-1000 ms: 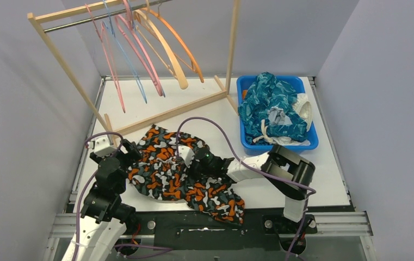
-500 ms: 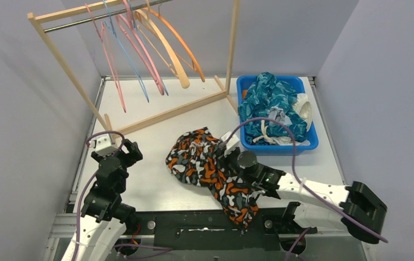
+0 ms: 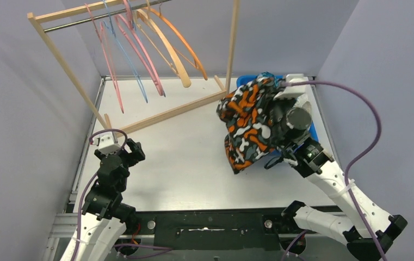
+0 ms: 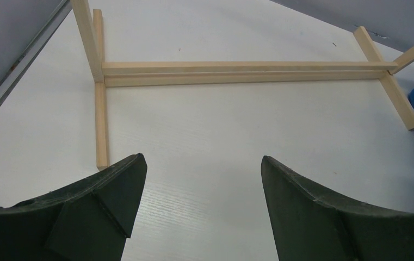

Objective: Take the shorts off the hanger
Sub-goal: Pick up the shorts at the center of the board, then place the shorts in the basket, then reset both arms

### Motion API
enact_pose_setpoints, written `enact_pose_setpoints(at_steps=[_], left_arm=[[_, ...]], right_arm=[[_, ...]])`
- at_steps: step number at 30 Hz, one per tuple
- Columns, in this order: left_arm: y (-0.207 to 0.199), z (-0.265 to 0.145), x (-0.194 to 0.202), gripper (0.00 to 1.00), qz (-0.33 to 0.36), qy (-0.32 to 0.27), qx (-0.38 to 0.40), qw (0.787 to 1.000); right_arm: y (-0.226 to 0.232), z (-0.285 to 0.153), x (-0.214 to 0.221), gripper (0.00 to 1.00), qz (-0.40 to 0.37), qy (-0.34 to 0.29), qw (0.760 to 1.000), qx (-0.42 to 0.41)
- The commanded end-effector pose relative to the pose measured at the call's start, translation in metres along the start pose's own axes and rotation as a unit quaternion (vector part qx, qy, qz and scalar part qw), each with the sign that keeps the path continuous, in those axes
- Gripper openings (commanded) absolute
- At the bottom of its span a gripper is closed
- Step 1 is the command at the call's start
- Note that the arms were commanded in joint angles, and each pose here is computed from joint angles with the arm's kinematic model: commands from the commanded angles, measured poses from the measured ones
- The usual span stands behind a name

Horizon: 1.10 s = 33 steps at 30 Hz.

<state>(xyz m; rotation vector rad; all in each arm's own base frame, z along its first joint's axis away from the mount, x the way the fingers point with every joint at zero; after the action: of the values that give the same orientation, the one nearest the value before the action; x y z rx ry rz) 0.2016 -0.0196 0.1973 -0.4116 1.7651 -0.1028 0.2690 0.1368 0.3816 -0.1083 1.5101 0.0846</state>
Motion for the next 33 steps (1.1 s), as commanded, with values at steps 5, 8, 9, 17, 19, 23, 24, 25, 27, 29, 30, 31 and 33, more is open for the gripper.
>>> enact_pose_setpoints(at_steps=[5, 8, 9, 17, 19, 23, 24, 25, 27, 29, 30, 31, 33], left_arm=[[-0.011, 0.000, -0.018, 0.77, -0.014, -0.028, 0.024, 0.999], [-0.012, -0.001, -0.019, 0.77, -0.013, -0.027, 0.028, 0.999], [-0.013, -0.001, -0.019, 0.77, -0.013, -0.027, 0.032, 0.999], [-0.032, -0.005, -0.020, 0.82, -0.010, -0.011, 0.096, 0.995], [-0.031, -0.007, -0.019, 0.83, -0.031, 0.005, 0.084, 0.996], [-0.023, -0.012, -0.030, 0.83, -0.041, 0.039, 0.023, 0.998], [-0.022, -0.016, -0.040, 0.83, -0.044, 0.043, 0.006, 0.998], [-0.018, -0.018, -0.046, 0.83, -0.047, 0.048, -0.019, 0.998], [-0.007, -0.024, -0.057, 0.83, -0.068, 0.054, -0.085, 0.993], [0.000, -0.031, -0.068, 0.84, -0.082, 0.053, -0.128, 0.987], [0.002, -0.035, -0.074, 0.83, -0.082, 0.051, -0.135, 0.986], [0.002, -0.039, -0.083, 0.83, -0.081, 0.045, -0.139, 0.986], [0.007, -0.046, -0.093, 0.83, -0.072, 0.035, -0.150, 0.985]], right_arm=[[-0.090, 0.052, -0.081, 0.00, -0.051, -0.036, 0.989, 0.132], [-0.100, 0.079, -0.038, 0.00, -0.053, 0.029, 0.990, 0.124], [-0.101, 0.087, -0.011, 0.00, -0.049, 0.064, 0.990, 0.118], [-0.113, 0.084, 0.165, 0.32, 0.027, 0.309, 0.947, 0.089], [-0.119, 0.079, 0.150, 0.54, 0.037, 0.291, 0.950, 0.106], [-0.124, 0.067, 0.090, 0.84, 0.044, 0.222, 0.968, 0.111], [-0.124, 0.060, 0.070, 0.86, 0.045, 0.201, 0.972, 0.110], [-0.125, 0.053, 0.055, 0.88, 0.046, 0.187, 0.975, 0.111], [-0.127, 0.037, 0.030, 0.93, 0.051, 0.158, 0.979, 0.116], [-0.126, 0.020, 0.012, 0.97, 0.060, 0.129, 0.984, 0.112], [-0.123, 0.010, 0.005, 0.98, 0.064, 0.114, 0.986, 0.104], [-0.122, 0.001, 0.000, 0.98, 0.071, 0.101, 0.987, 0.099], [-0.117, -0.018, -0.005, 0.98, 0.088, 0.075, 0.989, 0.087]])
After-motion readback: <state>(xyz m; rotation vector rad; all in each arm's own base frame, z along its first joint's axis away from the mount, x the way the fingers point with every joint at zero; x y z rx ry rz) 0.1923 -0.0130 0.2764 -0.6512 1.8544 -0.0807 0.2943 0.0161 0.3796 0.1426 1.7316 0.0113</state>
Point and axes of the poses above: each gripper's point midway between its finger pads, its own z axis out along the fingers, its own y axis along the line the jaws close on, x = y × z, the point moved 4 cm from there along -z, back along the fingers, and after that the axes turned 1 degree about -z, right-handed, at the moved point
